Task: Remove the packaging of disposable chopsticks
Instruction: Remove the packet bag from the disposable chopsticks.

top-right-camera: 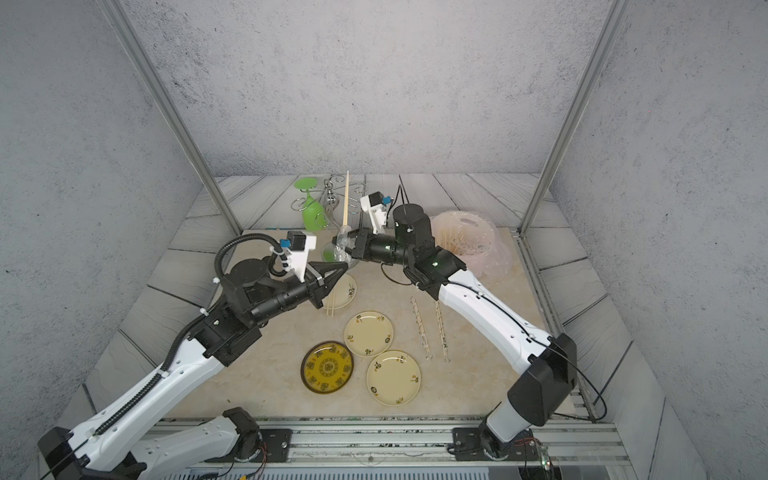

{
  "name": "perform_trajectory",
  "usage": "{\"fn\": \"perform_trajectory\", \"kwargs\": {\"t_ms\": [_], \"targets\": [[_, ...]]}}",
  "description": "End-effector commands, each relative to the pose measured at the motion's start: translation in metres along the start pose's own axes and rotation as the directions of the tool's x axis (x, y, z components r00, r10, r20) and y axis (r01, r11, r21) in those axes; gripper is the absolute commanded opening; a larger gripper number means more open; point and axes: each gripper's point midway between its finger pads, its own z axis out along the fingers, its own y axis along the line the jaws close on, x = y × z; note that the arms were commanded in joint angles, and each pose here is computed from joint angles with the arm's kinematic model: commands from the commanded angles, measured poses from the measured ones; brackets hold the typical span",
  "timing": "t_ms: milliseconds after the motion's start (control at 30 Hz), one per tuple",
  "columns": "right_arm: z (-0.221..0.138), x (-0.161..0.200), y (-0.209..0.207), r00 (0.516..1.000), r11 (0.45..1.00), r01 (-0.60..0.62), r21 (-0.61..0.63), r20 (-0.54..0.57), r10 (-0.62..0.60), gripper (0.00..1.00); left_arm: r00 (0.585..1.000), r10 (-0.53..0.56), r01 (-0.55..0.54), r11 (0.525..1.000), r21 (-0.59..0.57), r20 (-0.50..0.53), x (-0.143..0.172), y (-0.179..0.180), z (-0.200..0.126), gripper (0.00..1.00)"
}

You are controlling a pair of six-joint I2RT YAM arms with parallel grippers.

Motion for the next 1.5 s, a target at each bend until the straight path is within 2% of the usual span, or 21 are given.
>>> {"fn": "perform_trajectory", "kwargs": {"t_ms": [0, 300, 433, 467, 500, 567, 633, 733, 833, 900, 1067, 1300, 1467], "targets": [[-0.011, -0.026, 0.029, 0.987, 0.992, 0.107, -0.061, 0.128, -0.099, 0.0, 0.996, -0.003, 0.007, 0.999, 0.043, -0.091, 0.024, -0.007, -0.003, 0.0], [-0.037, 0.018, 0.0, 0.987, 0.986, 0.157, 0.061, 0.032, -0.159, 0.0, 0.993, 0.064, -0.063, 0.998, -0.021, 0.098, -0.017, 0.002, -0.043, 0.0], [-0.051, 0.031, -0.001, 0.975, 0.971, 0.222, 0.085, -0.011, -0.222, 0.0, 0.981, 0.062, -0.068, 0.997, 0.025, 0.182, -0.033, 0.0, -0.057, 0.0], [-0.054, 0.034, -0.001, 0.971, 0.967, 0.24, 0.09, -0.022, -0.239, 0.0, 0.98, 0.058, -0.068, 0.997, 0.048, 0.192, -0.036, -0.002, -0.059, 0.1], [-0.058, 0.037, -0.003, 0.967, 0.963, 0.253, 0.097, -0.031, -0.251, 0.0, 0.977, 0.052, -0.067, 0.995, 0.069, 0.205, -0.039, -0.005, -0.061, 0.29], [-0.062, 0.045, -0.003, 0.959, 0.955, 0.282, 0.09, -0.052, -0.278, 0.0, 0.971, 0.043, -0.069, 0.992, 0.106, 0.234, -0.046, -0.01, -0.067, 0.54], [-0.068, 0.054, -0.007, 0.949, 0.945, 0.313, 0.099, -0.075, -0.307, 0.0, 0.964, 0.049, -0.082, 0.99, 0.117, 0.261, -0.051, -0.013, -0.073, 0.63], [-0.079, 0.068, -0.016, 0.923, 0.917, 0.381, 0.119, -0.102, -0.37, 0.0, 0.95, 0.067, -0.099, 0.991, 0.09, 0.304, -0.059, -0.013, -0.088, 0.65], [-0.088, 0.086, -0.018, 0.887, 0.889, 0.451, 0.08, -0.148, -0.437, 0.0, 0.923, 0.095, -0.133, 0.988, 0.079, 0.372, -0.069, -0.017, -0.105, 0.65], [-0.092, 0.1, -0.016, 0.865, 0.876, 0.482, 0.028, -0.178, -0.47, 0.0, 0.919, 0.086, -0.133, 0.986, 0.096, 0.384, -0.072, -0.019, -0.109, 0.66], [-0.099, 0.117, -0.012, 0.822, 0.844, 0.534, -0.048, -0.207, -0.531, 0.0, 0.944, -0.025, -0.051, 0.975, 0.218, 0.33, -0.072, -0.02, -0.091, 0.66], [-0.091, 0.126, -0.002, 0.824, 0.848, 0.502, -0.167, -0.205, -0.528, 0.0, 0.953, -0.241, 0.165, 0.923, 0.347, 0.186, -0.056, 0.002, -0.046, 0.65], [-0.082, 0.123, -0.001, 0.826, 0.85, 0.493, -0.185, -0.208, -0.524, 0.0, 0.952, -0.271, 0.19, 0.89, 0.415, 0.143, -0.053, -0.002, -0.038, 0.62]]}}
